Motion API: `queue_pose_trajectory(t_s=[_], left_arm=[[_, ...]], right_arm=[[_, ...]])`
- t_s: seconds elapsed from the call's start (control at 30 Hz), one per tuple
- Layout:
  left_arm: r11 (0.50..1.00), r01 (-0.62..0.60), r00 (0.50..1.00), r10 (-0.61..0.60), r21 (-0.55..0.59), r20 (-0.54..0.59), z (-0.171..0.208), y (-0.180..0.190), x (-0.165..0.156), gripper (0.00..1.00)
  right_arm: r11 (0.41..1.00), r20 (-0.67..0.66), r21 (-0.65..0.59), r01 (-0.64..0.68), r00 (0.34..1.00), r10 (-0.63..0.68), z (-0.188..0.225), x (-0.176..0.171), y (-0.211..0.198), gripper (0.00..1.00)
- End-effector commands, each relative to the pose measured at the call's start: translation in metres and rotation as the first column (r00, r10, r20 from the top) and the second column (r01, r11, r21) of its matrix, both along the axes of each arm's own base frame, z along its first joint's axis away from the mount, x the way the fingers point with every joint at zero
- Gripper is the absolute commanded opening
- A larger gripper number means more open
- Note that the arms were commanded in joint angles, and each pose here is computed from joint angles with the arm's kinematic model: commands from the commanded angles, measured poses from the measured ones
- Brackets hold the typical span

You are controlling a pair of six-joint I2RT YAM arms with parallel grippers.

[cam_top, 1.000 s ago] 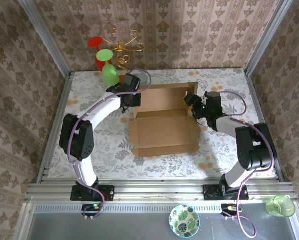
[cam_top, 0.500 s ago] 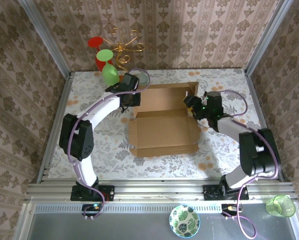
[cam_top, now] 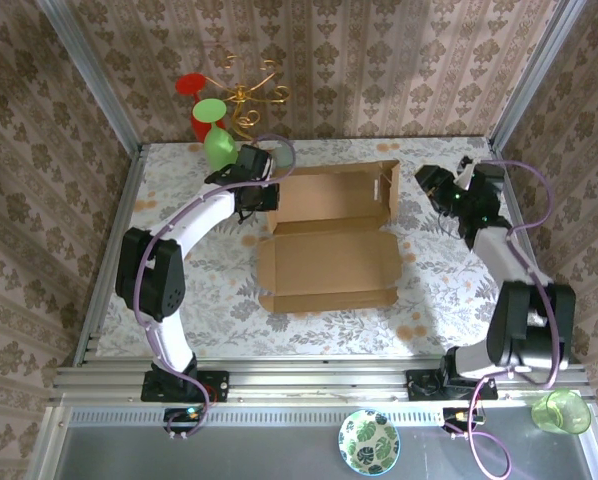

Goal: Fold the paper box

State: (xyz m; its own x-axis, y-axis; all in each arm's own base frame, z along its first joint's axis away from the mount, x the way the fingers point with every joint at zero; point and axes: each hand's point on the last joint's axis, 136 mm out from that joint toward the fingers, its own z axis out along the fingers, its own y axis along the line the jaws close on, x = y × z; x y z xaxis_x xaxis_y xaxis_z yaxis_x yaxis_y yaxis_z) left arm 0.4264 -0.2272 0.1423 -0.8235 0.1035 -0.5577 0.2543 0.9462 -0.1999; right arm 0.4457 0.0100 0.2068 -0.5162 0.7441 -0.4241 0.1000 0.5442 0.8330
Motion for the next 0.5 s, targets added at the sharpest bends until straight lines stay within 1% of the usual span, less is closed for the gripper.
queue_pose_trajectory(t_s=[0.0,0.03,0.17,0.23,0.3,0.47], left_arm=[[0.995,0.067,0.996,-0.063,-0.072,0.059,0.028,-0.009,0.000,0.00],[0.995,0.073,0.996,-0.069,-0.075,0.055,0.027,-0.010,0.000,0.00],[0.991,0.094,0.995,-0.089,-0.094,0.052,0.027,-0.015,-0.001,0.00],[0.993,0.072,0.997,-0.068,-0.097,0.046,0.026,-0.004,0.006,0.00],[0.993,0.071,0.997,-0.067,-0.096,0.040,0.024,-0.002,0.007,0.00],[0.993,0.065,0.998,-0.063,-0.095,0.027,0.020,0.001,0.009,0.00]], right_arm=[[0.994,-0.048,0.023,-0.105,0.993,0.106,-0.027,0.013,-0.002,0.47],[0.990,-0.034,0.036,-0.139,0.989,0.141,-0.027,0.017,0.002,0.45],[0.967,-0.053,0.057,-0.247,0.967,0.250,-0.038,0.024,0.014,0.43],[0.947,-0.021,0.086,-0.310,0.950,0.313,-0.037,0.024,0.025,0.42],[0.921,0.023,0.111,-0.374,0.927,0.374,-0.032,0.021,0.038,0.42],[0.885,0.090,0.124,-0.448,0.893,0.440,-0.016,0.011,0.062,0.41]])
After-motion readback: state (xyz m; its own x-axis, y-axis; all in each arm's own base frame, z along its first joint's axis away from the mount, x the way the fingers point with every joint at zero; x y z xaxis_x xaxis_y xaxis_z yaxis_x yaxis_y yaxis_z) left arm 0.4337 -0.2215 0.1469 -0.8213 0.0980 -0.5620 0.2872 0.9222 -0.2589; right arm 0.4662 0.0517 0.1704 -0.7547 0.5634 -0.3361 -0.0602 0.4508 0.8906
